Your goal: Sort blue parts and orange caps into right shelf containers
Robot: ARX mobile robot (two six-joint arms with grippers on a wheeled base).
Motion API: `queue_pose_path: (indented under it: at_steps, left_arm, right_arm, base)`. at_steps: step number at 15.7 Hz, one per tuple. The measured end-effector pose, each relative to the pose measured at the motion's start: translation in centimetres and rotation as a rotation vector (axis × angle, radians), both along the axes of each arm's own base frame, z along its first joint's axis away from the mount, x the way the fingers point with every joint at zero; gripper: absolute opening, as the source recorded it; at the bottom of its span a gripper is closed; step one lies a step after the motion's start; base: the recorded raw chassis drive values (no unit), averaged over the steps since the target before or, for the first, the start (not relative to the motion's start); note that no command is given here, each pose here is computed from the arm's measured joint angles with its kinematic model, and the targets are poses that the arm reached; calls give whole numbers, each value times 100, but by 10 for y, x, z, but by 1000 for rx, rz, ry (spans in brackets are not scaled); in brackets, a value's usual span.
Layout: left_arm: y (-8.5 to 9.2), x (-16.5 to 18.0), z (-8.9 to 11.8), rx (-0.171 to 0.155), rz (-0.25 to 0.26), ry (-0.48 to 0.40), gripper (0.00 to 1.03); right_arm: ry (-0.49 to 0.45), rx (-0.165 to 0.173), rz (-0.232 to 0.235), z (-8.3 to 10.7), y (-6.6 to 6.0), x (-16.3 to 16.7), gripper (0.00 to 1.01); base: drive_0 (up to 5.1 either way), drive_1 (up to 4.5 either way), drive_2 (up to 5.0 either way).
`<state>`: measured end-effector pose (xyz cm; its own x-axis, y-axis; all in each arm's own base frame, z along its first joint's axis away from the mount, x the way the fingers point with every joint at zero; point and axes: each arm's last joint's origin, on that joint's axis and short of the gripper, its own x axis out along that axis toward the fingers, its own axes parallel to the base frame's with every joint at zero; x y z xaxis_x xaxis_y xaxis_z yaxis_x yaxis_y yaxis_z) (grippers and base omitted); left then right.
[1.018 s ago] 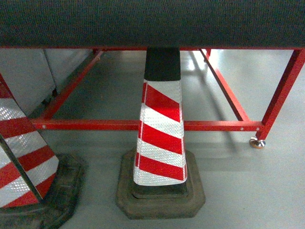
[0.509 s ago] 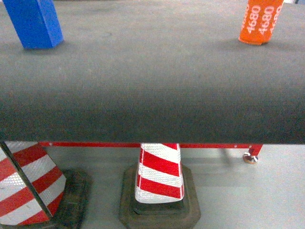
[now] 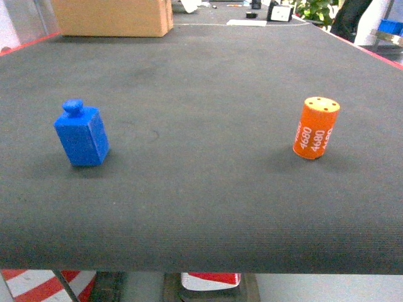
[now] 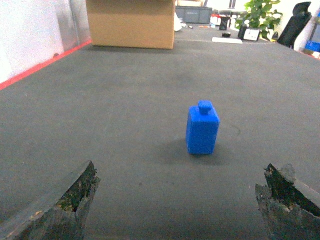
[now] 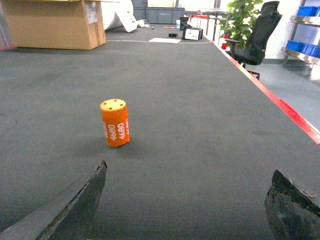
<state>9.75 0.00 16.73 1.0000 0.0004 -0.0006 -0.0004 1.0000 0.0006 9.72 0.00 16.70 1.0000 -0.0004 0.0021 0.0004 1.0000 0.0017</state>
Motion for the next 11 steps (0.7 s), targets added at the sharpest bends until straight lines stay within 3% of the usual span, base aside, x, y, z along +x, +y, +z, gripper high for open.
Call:
queue_pose_path:
  at_steps: [11]
  left_arm:
    - [0, 0, 0, 0, 0, -1, 98]
  right_arm:
    - [-1, -1, 0, 0, 0, 0, 98]
  base:
    - [0, 0, 0]
